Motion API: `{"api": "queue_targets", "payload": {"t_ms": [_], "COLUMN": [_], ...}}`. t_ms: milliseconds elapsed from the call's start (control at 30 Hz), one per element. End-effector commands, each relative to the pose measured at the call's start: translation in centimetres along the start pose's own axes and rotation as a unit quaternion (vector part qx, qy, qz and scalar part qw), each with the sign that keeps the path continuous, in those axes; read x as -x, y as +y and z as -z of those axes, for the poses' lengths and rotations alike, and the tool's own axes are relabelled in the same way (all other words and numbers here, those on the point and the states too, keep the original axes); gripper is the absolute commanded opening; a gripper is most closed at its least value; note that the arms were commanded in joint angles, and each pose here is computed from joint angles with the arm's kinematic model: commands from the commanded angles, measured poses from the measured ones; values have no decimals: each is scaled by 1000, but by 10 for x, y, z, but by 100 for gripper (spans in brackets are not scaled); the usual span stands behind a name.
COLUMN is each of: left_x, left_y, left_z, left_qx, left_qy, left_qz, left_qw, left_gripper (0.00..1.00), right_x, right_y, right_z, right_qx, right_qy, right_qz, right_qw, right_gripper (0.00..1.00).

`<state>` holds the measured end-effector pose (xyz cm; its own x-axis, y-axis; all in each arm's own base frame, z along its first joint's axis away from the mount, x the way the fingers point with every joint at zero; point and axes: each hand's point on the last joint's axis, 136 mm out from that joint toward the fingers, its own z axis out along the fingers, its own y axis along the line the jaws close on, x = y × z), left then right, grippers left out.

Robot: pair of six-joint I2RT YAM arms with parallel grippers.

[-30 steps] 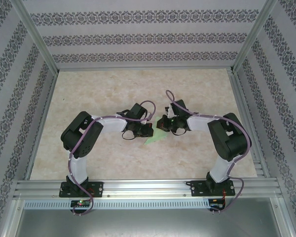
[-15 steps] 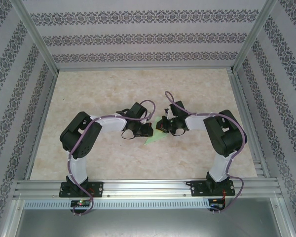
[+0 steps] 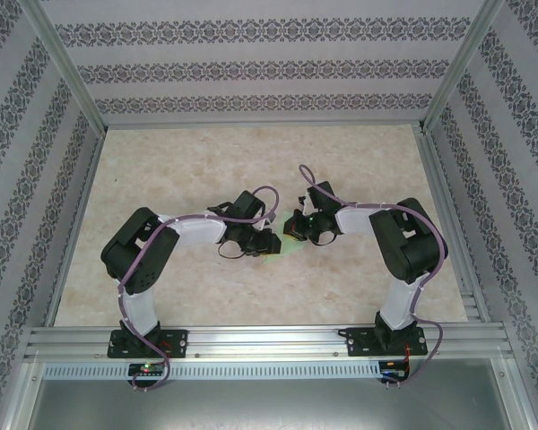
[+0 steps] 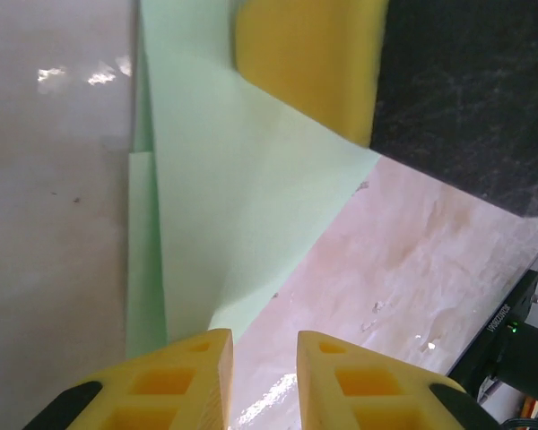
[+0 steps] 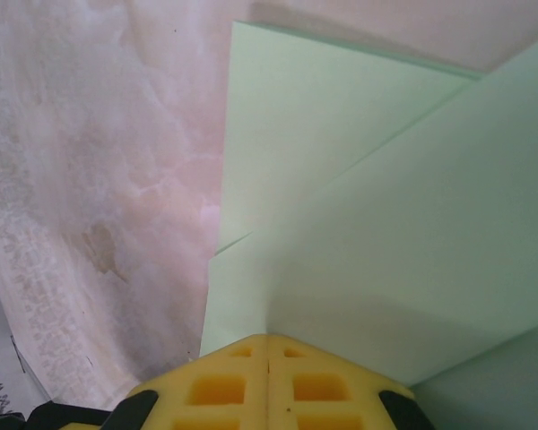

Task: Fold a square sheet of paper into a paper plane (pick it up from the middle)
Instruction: Fourth fold the wing at the center of the table.

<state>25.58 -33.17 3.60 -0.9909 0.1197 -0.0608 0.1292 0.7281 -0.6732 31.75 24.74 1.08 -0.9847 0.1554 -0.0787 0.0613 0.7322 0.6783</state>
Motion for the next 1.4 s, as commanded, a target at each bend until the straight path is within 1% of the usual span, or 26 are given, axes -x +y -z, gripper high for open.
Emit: {"api": "queue_targets", "payload": {"t_ms": [0, 233, 433, 567, 933, 1367], "left_x": [-4, -2, -4, -3, -4, -7], "left_y": [-11, -18, -17, -6, 17, 29], "left_z": [2, 0, -4, -2, -2, -1], "left_qx": [-13, -9, 16, 46, 89, 104], "left_qy": [2, 2, 3, -1, -7, -4], "left_qz": [-1, -14, -21, -25, -13, -8], "left_qw": [1000, 1000, 1000, 999, 996, 995], "left_gripper": [27, 27, 26, 26, 21, 16], "right_x": [-22, -23, -24, -25, -28, -31], "right_y": [-52, -57, -60, -62, -67, -72], "right_z": [-15, -16, -16, -16, -16, -18], "right_qx": [-92, -103, -110, -114, -125, -133], "right_qy": [26, 28, 32, 34, 39, 46], "right_qz": [-32, -35, -37, -38, -38, -41], "right_qw": [995, 994, 993, 992, 991, 989], "right_gripper": [0, 0, 0, 0, 0, 0]}}
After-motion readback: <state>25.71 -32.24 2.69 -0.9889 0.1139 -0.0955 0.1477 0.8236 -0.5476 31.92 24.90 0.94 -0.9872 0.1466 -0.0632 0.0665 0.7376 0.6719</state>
